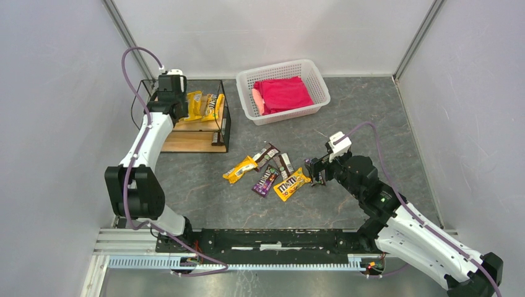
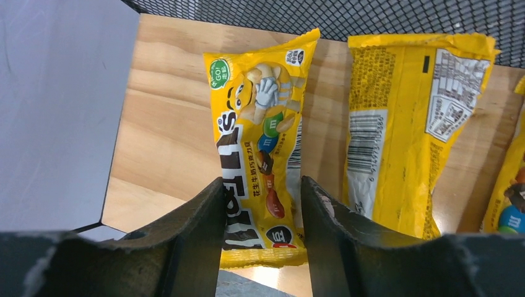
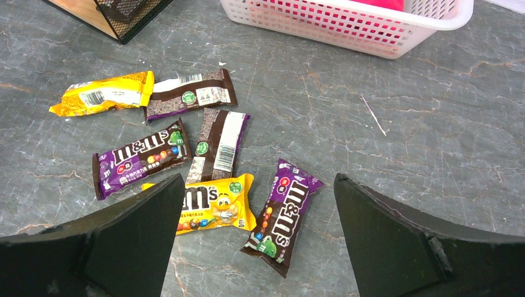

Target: Place and organize the candy bags onto the shelf

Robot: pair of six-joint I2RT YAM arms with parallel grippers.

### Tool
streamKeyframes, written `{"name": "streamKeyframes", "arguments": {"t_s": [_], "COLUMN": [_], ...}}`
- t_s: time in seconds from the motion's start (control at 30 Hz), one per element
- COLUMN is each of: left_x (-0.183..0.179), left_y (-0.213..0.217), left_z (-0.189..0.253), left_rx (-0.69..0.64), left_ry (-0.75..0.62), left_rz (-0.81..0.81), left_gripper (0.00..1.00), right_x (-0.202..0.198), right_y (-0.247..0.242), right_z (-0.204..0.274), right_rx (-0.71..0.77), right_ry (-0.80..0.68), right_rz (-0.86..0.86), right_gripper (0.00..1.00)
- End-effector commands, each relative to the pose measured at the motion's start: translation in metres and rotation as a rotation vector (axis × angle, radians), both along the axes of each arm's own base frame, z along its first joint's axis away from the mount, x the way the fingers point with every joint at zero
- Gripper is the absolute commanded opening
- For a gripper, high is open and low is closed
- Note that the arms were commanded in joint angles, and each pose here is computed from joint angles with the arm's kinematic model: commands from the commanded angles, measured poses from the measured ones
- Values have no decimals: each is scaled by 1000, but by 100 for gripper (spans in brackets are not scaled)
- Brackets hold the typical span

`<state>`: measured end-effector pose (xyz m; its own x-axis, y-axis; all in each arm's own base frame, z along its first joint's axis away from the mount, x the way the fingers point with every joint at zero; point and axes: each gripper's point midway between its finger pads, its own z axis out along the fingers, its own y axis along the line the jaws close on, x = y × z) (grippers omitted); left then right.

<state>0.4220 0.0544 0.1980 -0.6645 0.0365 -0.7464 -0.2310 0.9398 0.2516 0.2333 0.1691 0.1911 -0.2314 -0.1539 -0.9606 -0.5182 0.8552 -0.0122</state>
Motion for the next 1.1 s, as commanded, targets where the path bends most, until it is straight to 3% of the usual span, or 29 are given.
{"name": "streamKeyframes", "arguments": {"t_s": [0.0,0.47,0.67,0.87,1.07], "left_x": [2,4,6,9,9], "left_y": [-6,-9,-5,-14,-17], "left_z": [26,26,17,17,20], "left_rx": [-5,13,1,-105,-120], "left_ry": [-87,-96,-77,-97,-119], "left_rz": [-73,-123,-79,-158,-201], "left_gripper": [55,55,61,53,49], "right_x": [2,2,3,3,2], "right_y": [4,5,5,5,5], "right_z": [17,16,16,16,15], "right_rx": [31,27,27,24,23], "right_ry": [-48,-46,-46,-47,-45], "right_rz": [11,11,14,10,13], "right_gripper": [98,98,98,98,98]}}
